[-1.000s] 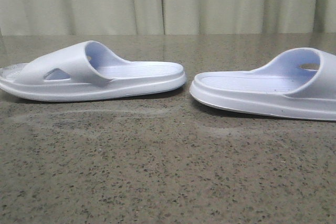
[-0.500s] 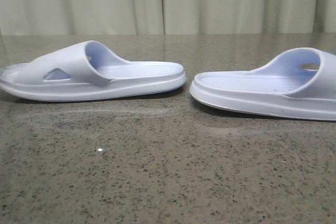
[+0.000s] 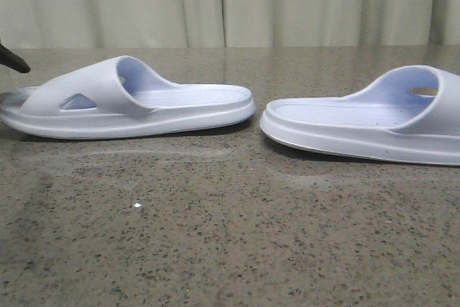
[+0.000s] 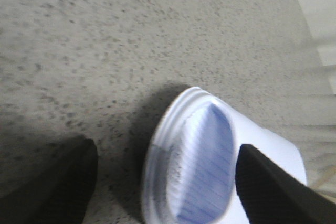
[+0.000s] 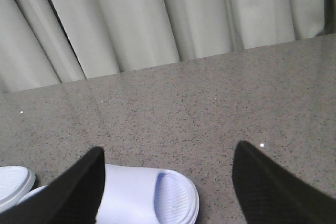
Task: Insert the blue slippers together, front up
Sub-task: 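Grasp the heel of the slipper nearest the left gripper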
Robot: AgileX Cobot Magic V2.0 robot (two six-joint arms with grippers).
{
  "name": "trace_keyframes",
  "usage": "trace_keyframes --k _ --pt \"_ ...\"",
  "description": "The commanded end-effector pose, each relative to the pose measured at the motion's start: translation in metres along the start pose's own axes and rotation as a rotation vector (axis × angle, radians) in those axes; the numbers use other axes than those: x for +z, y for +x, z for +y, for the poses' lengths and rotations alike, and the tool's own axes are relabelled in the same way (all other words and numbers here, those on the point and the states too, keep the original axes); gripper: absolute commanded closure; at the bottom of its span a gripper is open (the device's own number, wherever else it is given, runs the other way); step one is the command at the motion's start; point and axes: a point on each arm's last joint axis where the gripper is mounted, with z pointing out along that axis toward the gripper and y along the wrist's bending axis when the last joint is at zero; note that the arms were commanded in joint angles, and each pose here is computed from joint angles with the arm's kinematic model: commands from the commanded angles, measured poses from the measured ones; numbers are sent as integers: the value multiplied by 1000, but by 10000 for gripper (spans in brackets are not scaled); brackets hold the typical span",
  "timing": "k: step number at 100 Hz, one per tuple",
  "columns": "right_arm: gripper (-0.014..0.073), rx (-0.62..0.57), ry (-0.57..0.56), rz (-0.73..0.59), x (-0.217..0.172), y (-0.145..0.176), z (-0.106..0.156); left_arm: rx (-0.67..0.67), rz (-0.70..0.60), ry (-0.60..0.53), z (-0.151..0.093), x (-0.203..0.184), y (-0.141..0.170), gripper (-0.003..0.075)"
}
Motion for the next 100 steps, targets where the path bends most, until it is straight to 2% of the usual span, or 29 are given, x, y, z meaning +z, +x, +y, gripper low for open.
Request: trace_keyframes --k 1,34,46,83,100 --pt "151 -14 -12 -91 -1 -17 3 -20 26 81 -9 3 -2 225" --pt "151 -14 -12 -91 -1 -17 3 -67 113 119 -4 18 2 244" --pt "151 -14 -12 -91 -1 -17 3 -82 106 127 -5 18 1 331" --pt "151 -14 -12 -91 -1 -17 3 -86 103 129 -5 18 1 696" --pt "151 -14 -12 -91 -1 -17 3 -72 103 143 -6 18 1 704"
